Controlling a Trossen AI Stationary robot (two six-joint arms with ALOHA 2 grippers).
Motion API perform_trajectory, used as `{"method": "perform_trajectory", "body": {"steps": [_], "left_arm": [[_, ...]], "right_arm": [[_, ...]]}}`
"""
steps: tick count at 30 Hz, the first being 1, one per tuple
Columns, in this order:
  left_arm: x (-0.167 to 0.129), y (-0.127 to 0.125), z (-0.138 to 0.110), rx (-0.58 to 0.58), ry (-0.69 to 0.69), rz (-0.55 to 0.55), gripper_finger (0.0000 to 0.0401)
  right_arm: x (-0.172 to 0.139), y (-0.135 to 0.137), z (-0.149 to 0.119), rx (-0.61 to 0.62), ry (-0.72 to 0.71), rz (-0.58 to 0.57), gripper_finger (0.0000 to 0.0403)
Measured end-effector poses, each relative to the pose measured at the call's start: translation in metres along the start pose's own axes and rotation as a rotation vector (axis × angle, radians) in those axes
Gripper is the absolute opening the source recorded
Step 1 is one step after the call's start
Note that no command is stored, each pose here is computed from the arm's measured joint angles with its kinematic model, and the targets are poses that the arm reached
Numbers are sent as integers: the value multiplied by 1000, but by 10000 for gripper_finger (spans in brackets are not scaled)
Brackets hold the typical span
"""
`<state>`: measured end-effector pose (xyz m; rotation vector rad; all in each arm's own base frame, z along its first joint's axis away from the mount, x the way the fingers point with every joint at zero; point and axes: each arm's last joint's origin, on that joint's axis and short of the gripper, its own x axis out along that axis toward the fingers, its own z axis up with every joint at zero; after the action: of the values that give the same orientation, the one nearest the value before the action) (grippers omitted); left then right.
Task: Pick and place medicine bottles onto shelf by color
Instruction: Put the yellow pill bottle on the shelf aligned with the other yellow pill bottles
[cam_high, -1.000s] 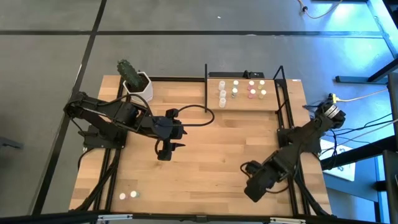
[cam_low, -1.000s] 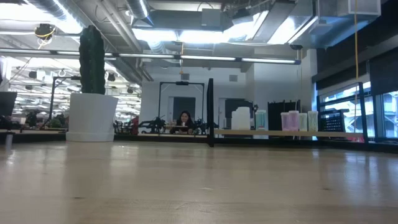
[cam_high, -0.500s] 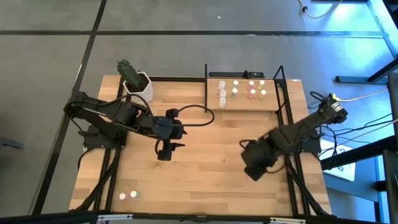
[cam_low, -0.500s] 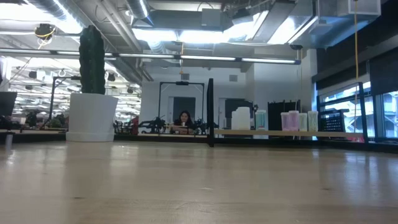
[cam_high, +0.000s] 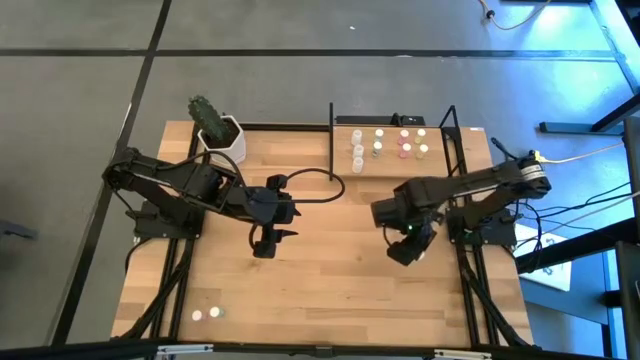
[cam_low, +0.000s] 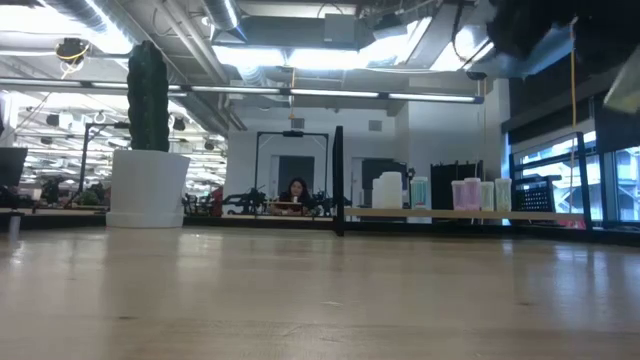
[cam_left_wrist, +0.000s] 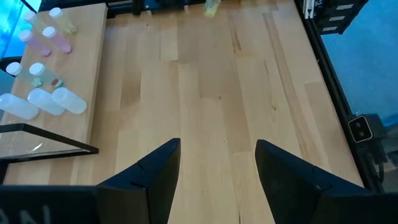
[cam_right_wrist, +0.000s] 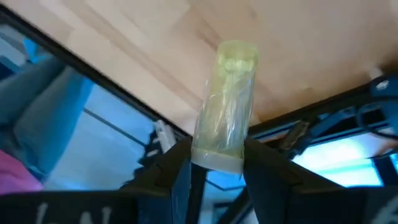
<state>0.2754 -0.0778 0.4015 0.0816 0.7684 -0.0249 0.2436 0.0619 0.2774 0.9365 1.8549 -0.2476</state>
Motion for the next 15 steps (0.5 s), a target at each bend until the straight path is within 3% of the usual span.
{"method": "perform_trajectory", "body": {"steps": [7, 15], "left_arm": [[0, 1, 0, 180, 0, 10, 202], [0, 1, 0, 185, 0, 10, 202]], "right_arm": [[31, -14, 38, -85, 154, -40, 132], [64, -18, 75, -105, 317, -123, 132]]}}
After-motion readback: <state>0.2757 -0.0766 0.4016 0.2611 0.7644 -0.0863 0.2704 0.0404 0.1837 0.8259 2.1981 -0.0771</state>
